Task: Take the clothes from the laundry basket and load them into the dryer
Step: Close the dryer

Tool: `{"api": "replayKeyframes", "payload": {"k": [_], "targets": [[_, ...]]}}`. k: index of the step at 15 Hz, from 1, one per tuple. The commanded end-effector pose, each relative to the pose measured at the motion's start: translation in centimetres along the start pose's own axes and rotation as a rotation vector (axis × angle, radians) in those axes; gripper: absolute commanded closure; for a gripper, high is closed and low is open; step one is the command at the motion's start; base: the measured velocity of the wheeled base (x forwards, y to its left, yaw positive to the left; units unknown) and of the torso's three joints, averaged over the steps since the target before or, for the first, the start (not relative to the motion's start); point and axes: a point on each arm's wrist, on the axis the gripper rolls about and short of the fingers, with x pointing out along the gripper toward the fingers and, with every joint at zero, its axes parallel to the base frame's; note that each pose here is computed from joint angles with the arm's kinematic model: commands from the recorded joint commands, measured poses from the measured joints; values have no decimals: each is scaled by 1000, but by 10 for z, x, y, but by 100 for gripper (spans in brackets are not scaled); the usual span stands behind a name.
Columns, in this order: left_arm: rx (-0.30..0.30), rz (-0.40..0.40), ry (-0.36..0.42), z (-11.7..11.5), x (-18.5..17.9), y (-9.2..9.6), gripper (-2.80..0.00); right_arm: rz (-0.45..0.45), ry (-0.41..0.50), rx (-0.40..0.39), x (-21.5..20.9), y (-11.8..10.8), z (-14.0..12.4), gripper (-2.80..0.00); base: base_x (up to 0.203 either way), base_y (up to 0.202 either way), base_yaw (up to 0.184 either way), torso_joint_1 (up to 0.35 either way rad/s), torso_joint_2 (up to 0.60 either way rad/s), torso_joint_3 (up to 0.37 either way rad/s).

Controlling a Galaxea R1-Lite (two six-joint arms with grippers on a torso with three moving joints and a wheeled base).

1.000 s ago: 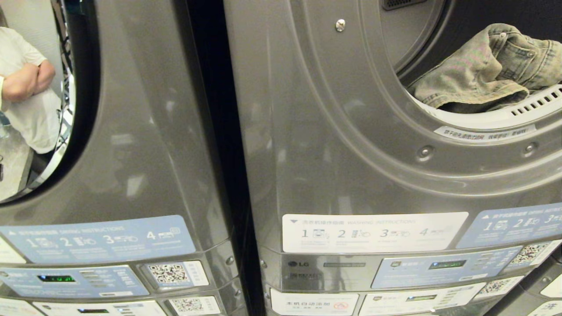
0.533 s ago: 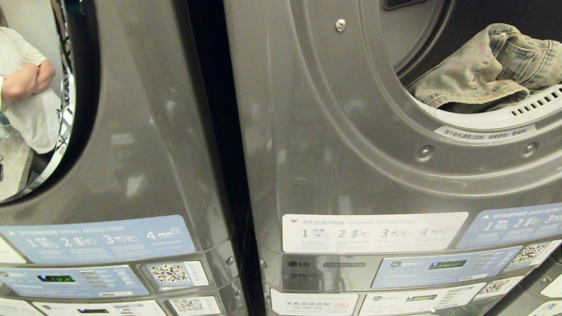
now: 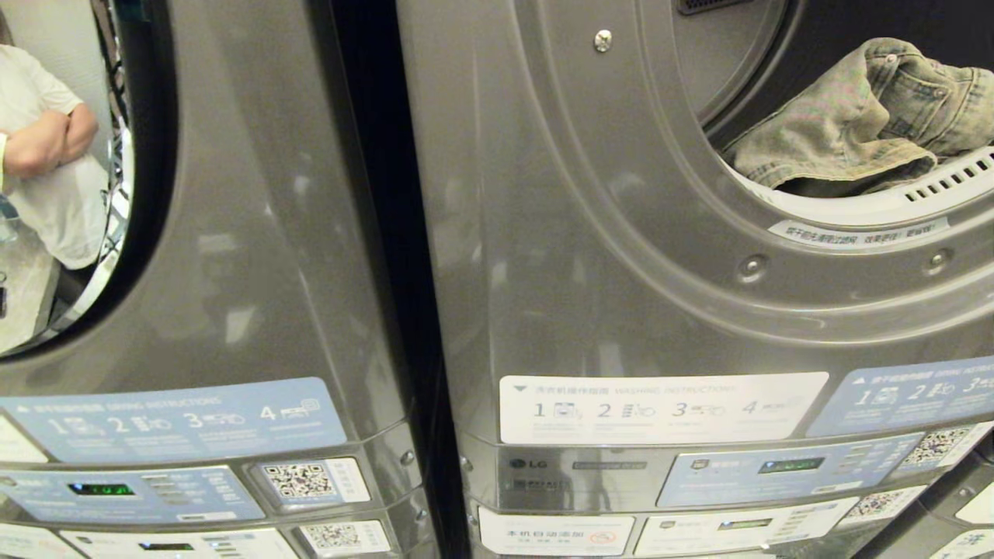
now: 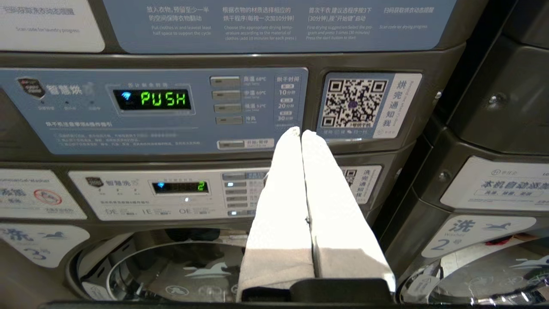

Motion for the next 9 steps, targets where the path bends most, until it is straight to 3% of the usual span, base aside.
{"api": "replayKeyframes", "payload": {"k": [1,9], "targets": [[0,1,0,0,0,0,0,1,1,-2,0,0,0,-280,-158,0,2,35,14,3],[0,1,0,0,0,0,0,3,4,20,0,0,0,-280,-193,0,2,-3,2,4]]}}
